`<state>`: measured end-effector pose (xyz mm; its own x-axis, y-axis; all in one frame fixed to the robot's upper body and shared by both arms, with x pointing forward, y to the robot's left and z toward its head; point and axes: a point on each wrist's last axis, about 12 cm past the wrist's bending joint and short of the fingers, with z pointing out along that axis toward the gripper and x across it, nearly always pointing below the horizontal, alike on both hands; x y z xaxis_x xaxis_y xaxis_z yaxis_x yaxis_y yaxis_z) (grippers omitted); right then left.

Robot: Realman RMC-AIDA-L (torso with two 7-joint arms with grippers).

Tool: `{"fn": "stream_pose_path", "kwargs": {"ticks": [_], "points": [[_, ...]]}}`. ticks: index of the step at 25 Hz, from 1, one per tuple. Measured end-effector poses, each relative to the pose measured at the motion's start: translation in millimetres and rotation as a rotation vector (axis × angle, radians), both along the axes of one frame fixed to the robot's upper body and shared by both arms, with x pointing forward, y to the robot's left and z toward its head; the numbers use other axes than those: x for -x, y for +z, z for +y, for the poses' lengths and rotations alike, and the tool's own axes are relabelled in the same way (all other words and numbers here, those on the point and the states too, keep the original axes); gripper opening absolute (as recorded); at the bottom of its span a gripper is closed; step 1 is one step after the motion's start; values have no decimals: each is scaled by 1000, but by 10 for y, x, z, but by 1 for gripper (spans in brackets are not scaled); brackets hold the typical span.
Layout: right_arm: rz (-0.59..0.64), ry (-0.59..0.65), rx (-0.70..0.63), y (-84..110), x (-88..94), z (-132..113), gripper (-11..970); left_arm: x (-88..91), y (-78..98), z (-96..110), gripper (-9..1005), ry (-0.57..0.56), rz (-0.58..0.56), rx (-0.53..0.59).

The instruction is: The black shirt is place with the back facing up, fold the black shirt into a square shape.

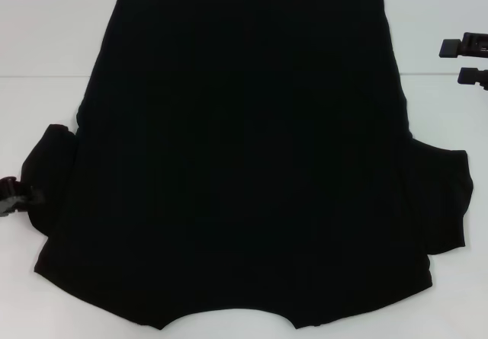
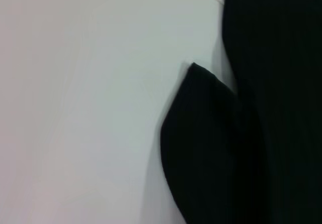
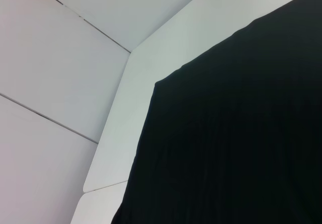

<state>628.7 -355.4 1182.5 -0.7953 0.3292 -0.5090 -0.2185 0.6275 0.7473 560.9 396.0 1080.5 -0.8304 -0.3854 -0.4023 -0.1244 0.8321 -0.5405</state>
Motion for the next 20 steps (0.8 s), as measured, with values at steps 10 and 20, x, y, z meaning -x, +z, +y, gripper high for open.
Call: {"fn": "stream_pose_path", "kwargs": {"ticks": [10, 20], "points": [[4, 0, -1, -12, 10, -6, 881, -6, 20, -3, 117, 12, 6, 21], [5, -7, -2, -21, 25, -29, 882, -30, 298, 166, 37, 30, -62, 1]]}}
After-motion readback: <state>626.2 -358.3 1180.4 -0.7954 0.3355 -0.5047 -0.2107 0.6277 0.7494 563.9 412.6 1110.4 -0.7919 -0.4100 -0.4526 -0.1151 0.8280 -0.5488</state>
